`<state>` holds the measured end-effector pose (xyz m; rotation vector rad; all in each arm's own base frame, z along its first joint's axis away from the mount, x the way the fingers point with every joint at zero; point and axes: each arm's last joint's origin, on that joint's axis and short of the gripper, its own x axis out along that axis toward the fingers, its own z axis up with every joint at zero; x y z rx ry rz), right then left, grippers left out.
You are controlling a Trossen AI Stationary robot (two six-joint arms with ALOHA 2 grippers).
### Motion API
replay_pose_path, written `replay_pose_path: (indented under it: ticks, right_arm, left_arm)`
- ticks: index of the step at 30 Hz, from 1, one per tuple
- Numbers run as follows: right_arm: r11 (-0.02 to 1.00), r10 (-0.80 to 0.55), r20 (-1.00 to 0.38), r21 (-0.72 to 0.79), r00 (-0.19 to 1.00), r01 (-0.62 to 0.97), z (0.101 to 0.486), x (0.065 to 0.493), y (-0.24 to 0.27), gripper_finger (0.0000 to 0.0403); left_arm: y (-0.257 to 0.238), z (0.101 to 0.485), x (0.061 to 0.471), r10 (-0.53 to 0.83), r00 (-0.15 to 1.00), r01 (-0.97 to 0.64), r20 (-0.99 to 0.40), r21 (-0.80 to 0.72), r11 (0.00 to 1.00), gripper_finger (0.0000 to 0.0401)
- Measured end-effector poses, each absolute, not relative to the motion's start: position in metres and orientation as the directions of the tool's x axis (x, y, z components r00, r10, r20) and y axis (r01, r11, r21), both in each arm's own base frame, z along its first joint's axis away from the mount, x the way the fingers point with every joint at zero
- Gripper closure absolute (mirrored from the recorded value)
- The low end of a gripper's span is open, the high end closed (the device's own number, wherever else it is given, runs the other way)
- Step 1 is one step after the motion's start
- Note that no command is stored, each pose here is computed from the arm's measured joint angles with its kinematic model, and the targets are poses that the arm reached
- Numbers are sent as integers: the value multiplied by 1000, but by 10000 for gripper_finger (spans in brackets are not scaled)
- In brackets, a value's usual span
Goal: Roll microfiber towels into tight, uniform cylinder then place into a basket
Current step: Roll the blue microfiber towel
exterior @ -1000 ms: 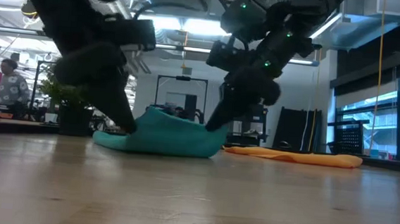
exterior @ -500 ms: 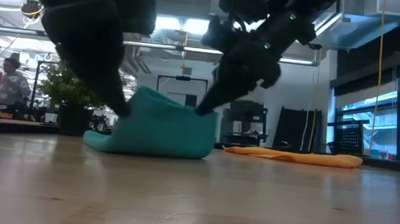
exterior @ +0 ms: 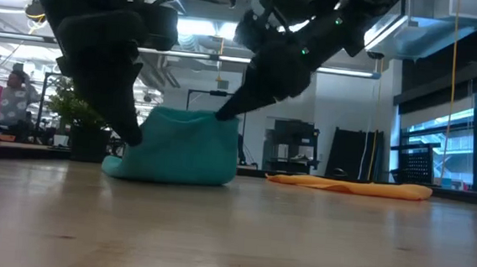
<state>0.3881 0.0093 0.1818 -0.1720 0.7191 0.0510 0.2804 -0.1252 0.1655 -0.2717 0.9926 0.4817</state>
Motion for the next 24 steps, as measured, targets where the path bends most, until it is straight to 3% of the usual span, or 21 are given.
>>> replay_pose_path:
  ticks: [13,18,24]
  right_arm:
    - [970,148,-778,-5,610,-242,171,373,43,402]
    - [964,167,-749,-11,641,-264,174,375,52,402]
    - [964,166,-656,-50,737,-262,183,385,47,402]
  left_arm:
    - [-159,169,273,168,550,-437,-818,-111,892,401]
    - [-166,171,270,160,552,-419,-818,-106,902,401]
    - [-161,171,266,251,530,-444,-810,-13,896,401]
